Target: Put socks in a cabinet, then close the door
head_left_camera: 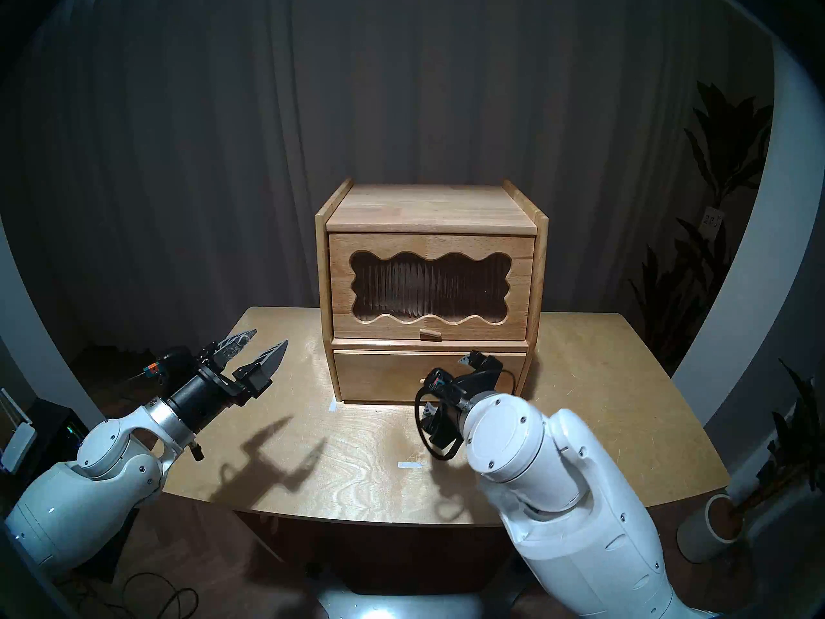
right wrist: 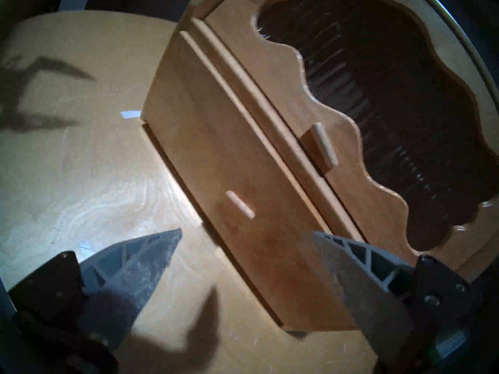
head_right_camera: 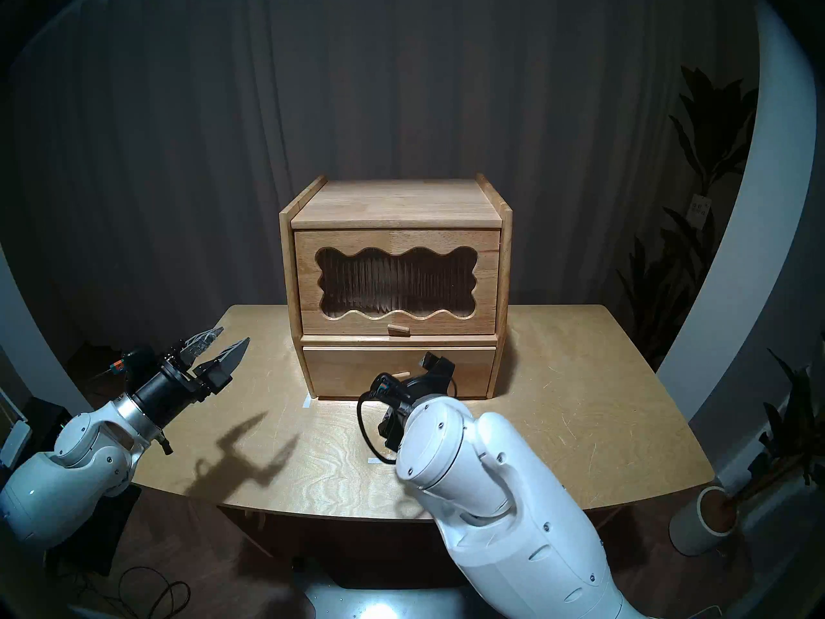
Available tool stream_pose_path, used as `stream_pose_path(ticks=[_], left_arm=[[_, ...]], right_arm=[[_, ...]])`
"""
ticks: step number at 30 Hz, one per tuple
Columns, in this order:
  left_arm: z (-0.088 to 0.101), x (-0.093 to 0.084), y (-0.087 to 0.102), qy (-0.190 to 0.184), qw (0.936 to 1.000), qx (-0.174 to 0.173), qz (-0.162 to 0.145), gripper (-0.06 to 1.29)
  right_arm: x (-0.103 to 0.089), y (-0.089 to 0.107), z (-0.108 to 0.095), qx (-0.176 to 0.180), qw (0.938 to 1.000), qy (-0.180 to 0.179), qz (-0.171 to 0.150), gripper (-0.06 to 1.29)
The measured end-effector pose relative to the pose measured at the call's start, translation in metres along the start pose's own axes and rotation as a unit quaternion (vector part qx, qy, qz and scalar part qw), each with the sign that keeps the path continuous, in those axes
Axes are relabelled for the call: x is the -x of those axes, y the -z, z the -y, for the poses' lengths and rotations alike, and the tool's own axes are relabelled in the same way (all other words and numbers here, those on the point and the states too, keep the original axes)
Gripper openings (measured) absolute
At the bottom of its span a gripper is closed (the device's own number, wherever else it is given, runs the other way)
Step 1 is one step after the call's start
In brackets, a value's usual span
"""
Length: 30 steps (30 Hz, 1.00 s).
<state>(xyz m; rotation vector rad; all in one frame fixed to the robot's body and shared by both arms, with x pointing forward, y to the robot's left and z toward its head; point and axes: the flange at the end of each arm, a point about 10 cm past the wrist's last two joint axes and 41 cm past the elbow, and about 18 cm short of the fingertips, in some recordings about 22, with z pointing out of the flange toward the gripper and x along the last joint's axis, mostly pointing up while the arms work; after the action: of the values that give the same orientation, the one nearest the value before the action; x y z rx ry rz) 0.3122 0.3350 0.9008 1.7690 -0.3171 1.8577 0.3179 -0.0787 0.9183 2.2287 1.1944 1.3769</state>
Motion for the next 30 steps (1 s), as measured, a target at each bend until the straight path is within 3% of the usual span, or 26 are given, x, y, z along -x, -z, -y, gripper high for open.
stream_pose_path(ticks=[11, 19, 30], left_arm=[[0.0, 0.001, 0.0, 0.001, 1.0, 0.0, 0.002, 1.26], [0.0, 0.003, 0.001, 0.002, 1.0, 0.0, 0.003, 1.26], [0.0, 0.003, 0.001, 0.002, 1.0, 0.0, 0.004, 1.26]], right_arm=[[0.007, 0.02, -0.067, 0.073, 0.9948, -0.069, -0.017, 1.25], [0.022, 0.037, -0.111, 0.112, 0.9845, -0.131, -0.027, 1.25], [0.041, 0.053, -0.15, 0.135, 0.9681, -0.206, -0.045, 1.25]])
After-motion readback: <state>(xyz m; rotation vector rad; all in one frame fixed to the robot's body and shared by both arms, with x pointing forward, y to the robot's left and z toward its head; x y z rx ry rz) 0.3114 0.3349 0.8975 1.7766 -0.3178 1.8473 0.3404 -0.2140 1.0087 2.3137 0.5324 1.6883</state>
